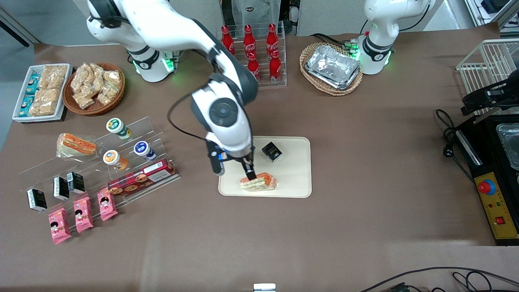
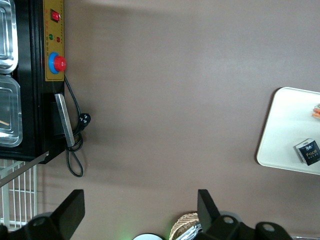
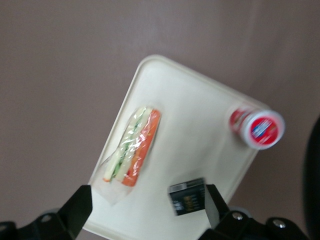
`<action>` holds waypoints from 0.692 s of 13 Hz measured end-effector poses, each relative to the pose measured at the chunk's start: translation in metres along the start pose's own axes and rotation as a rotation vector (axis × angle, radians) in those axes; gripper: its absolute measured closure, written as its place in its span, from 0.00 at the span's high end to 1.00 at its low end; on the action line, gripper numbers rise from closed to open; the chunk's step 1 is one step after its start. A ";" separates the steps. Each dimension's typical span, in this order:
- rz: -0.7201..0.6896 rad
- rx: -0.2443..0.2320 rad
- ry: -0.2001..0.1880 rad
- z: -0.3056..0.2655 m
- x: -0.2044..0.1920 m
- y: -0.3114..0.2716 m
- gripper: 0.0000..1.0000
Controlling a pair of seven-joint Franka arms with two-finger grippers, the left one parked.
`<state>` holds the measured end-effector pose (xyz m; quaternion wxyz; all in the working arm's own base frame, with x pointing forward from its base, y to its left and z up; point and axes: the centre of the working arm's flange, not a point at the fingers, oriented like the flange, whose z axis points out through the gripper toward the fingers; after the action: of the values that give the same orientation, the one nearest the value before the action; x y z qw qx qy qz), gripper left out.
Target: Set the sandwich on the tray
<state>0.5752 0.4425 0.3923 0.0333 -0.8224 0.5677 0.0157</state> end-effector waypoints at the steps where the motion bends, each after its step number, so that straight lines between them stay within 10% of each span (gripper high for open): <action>1: -0.082 -0.031 -0.001 -0.021 0.020 0.003 1.00; 9: -0.762 -0.159 -0.052 -0.113 0.239 0.027 1.00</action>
<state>0.6335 0.2021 0.4893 -0.0127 -0.9736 0.2177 0.0667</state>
